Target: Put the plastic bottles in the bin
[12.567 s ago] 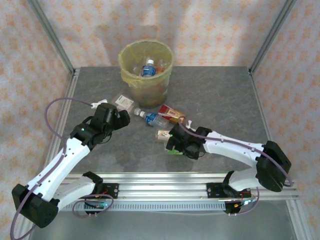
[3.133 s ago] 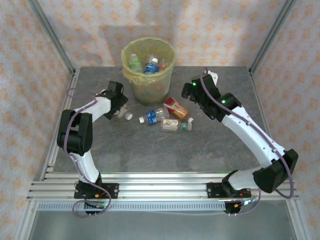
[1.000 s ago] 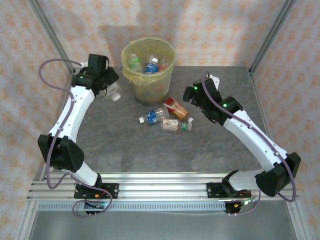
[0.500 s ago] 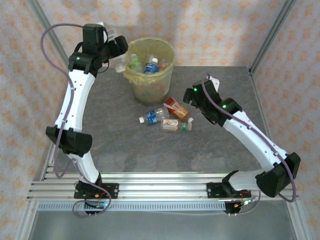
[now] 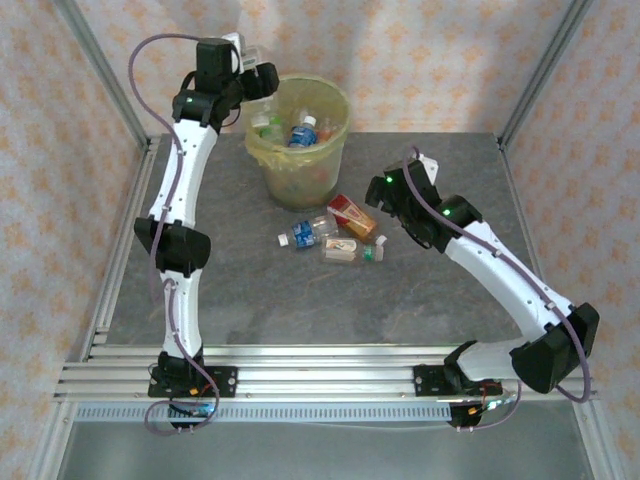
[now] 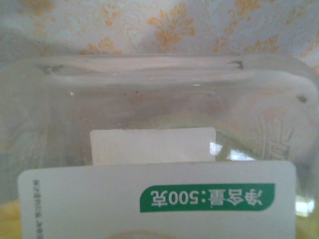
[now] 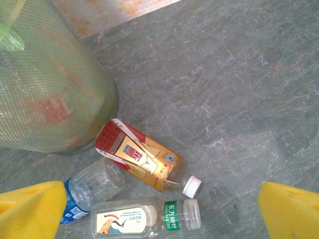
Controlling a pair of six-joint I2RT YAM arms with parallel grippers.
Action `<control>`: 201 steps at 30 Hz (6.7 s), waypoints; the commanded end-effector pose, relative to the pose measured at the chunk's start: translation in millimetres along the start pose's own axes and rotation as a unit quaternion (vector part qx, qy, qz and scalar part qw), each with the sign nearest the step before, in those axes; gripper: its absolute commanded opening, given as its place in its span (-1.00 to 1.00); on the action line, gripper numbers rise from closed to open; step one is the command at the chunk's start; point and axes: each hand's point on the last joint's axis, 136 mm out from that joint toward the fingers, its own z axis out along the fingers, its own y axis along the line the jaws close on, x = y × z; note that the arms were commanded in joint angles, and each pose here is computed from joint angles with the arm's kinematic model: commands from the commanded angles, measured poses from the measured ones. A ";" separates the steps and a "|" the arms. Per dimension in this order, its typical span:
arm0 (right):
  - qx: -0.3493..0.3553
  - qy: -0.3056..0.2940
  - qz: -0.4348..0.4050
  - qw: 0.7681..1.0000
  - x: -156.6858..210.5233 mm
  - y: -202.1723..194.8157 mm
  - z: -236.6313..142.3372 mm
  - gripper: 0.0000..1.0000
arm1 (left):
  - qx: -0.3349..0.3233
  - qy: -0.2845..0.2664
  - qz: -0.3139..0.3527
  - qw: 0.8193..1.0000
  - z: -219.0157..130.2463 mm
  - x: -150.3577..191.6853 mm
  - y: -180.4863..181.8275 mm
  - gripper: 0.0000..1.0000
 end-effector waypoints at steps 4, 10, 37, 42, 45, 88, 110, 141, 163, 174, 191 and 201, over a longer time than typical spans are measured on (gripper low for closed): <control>0.017 0.012 0.004 1.000 11.8 -6.7 12.9 0.98 | 0.062 -0.015 0.034 0.997 5.6 -5.4 -30.7 0.55; 0.019 0.015 0.003 1.000 14.8 -6.5 17.2 0.98 | 0.046 0.039 0.087 0.994 16.9 32.3 -36.1 0.66; 0.022 0.014 0.006 1.000 13.6 -9.8 12.3 0.98 | -0.081 0.043 0.129 0.987 -4.5 32.9 -8.5 0.88; 0.032 0.025 0.000 0.999 19.1 -11.6 17.3 0.98 | -0.094 0.063 0.159 0.981 -1.2 50.8 -18.2 0.86; 0.040 0.045 -0.020 0.998 25.8 -11.4 23.5 0.98 | -0.105 0.056 0.153 0.981 -7.5 47.7 -19.5 0.84; 0.011 0.292 -0.271 0.917 114.9 4.6 178.0 0.98 | -0.266 -0.073 -0.084 0.958 -263.2 112.4 82.9 1.00; 0.066 0.276 -0.225 0.932 105.0 -6.1 225.1 0.41 | -0.295 -0.051 -0.110 0.948 -266.9 148.0 102.3 1.00; -0.226 -0.018 -0.114 0.967 -132.1 163.2 -16.5 -0.08 | -0.302 -0.025 -0.109 0.947 -247.0 162.6 105.5 1.00; -0.325 -0.143 -0.165 0.920 -136.5 296.8 41.5 -0.06 | -0.288 -0.002 -0.118 0.950 -224.5 171.6 100.2 1.00; -0.310 -0.143 -0.188 0.921 -114.3 308.5 82.7 0.01 | -0.284 0.007 -0.117 0.952 -219.8 175.1 98.8 1.00; -0.264 -0.125 -0.213 0.932 -108.3 291.3 75.3 0.72 | -0.268 0.009 -0.111 0.957 -207.7 164.5 89.6 1.00; -0.272 -0.131 -0.222 0.927 -113.7 291.4 45.9 0.68 | -0.260 -0.005 -0.096 0.961 -197.9 132.2 80.4 1.00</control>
